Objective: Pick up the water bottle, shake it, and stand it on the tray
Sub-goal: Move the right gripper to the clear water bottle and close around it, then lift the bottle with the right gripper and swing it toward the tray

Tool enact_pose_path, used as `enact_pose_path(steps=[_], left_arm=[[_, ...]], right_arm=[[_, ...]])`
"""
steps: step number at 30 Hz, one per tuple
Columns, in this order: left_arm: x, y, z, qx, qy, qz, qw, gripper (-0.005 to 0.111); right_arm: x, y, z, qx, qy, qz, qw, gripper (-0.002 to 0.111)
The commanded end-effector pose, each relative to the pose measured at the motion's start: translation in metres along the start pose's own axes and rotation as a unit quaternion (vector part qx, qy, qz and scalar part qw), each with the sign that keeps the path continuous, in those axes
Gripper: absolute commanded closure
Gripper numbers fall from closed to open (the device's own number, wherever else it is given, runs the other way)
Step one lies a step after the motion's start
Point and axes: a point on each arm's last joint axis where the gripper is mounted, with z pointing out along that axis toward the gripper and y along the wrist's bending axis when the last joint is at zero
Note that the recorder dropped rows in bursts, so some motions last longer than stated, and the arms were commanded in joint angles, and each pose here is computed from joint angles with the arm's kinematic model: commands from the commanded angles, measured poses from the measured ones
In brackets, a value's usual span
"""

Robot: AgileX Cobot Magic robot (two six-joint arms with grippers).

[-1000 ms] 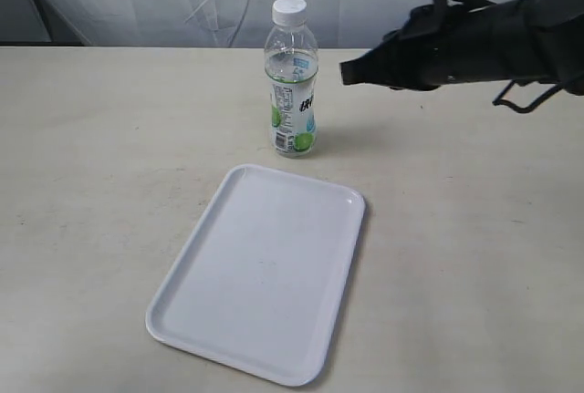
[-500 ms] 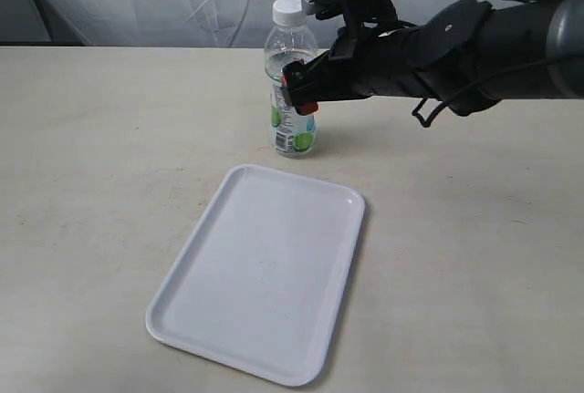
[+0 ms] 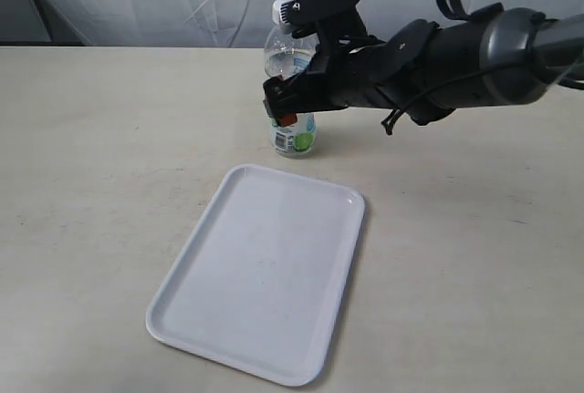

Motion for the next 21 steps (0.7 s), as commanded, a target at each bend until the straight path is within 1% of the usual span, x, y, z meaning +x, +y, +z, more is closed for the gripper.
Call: enact_pose_path(steps=[1,6,17,18,19,20,21], left_arm=[[0.000,0.000,0.000,-0.001,-0.007,0.000,1.000,0.106],[0.000,0.000,0.000,-0.001,-0.007,0.000,1.000,0.106],[0.000,0.000,0.000,-0.001,-0.007,0.000,1.000,0.106],[0.000,0.000,0.000,-0.001,-0.007,0.000,1.000,0.106],[0.000,0.000,0.000,-0.001,-0.007,0.000,1.000,0.106],[0.000,0.000,0.000,-0.001,-0.007,0.000,1.000,0.106],[0.000,0.000,0.000,-0.001,-0.007,0.000,1.000,0.106]], right_arm=[[-0.002,0.001,0.014,0.004,-0.001,0.002,1.000,0.004],[-0.002,0.005,0.025,-0.005,0.003,0.007,1.000,0.004],[-0.002,0.010,0.049,-0.004,0.002,0.005,1.000,0.004],[-0.002,0.012,0.050,-0.004,0.001,0.010,1.000,0.006],[-0.001,0.011,0.051,-0.003,0.002,0.012,1.000,0.010],[-0.001,0.013,0.050,-0.003,0.001,0.011,1.000,0.016],[-0.002,0.013,0.050,-0.001,0.000,0.011,1.000,0.026]])
